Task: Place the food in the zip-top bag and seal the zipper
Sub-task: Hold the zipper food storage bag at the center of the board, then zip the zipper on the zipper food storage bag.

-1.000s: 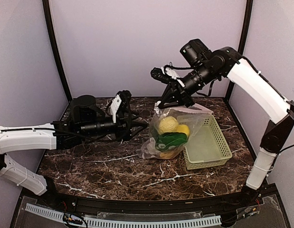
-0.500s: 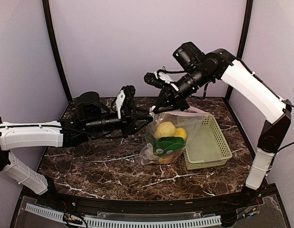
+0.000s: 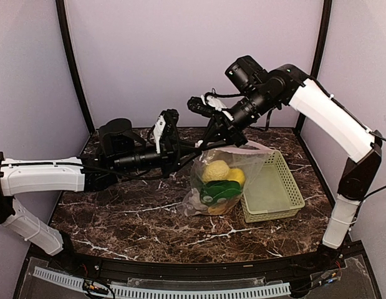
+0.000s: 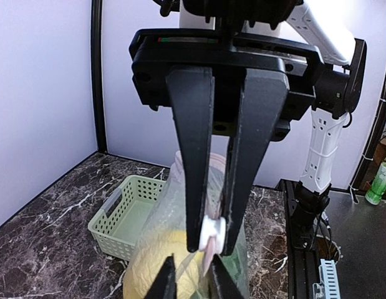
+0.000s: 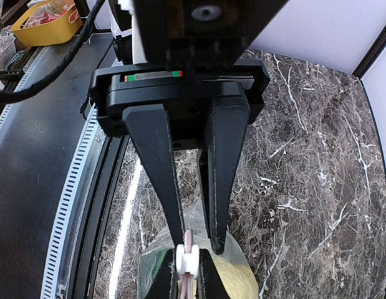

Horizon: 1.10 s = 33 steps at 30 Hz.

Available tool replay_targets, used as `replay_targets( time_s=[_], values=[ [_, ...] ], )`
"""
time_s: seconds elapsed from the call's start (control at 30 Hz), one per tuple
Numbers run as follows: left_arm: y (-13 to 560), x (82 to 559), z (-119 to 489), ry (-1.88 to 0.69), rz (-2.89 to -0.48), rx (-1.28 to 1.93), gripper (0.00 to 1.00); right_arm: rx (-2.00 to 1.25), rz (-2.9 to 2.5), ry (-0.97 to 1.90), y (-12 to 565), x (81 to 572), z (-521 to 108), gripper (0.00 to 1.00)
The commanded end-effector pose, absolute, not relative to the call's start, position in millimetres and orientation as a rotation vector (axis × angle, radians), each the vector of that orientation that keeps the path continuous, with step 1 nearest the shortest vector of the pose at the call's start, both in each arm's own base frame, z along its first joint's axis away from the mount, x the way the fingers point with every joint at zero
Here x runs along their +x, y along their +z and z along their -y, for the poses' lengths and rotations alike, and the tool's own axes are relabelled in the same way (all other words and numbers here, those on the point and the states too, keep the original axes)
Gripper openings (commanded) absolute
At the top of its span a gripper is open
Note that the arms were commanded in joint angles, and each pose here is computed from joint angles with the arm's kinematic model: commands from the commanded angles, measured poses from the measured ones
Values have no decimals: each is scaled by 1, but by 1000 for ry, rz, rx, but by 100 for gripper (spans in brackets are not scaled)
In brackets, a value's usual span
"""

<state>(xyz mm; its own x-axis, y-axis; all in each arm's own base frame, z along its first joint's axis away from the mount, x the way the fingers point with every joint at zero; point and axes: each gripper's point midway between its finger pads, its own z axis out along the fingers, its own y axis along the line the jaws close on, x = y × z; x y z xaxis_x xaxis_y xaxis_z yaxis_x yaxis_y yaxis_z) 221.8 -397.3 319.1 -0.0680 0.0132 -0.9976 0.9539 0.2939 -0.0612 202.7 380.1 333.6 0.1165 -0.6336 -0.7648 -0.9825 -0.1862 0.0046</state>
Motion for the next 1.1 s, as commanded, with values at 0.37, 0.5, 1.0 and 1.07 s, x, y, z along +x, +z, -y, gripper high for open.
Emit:
replay_targets(
  time_s=[0.37,0.5,1.0,1.07],
  values=[
    [335,223,381,-974,-1370,895,1,-1857,-1633,787,322,216,-370,2],
    [333,230,365,-906,-1387,829,1,-1828,-1709,790,313,224,-354,2],
    [325,241,337,-793,-1420,735,1,-1740,-1868,746,300,241,-305,1],
    [324,242,334,-784,-1421,726,1,-1733,-1886,731,297,243,-297,1]
  ],
)
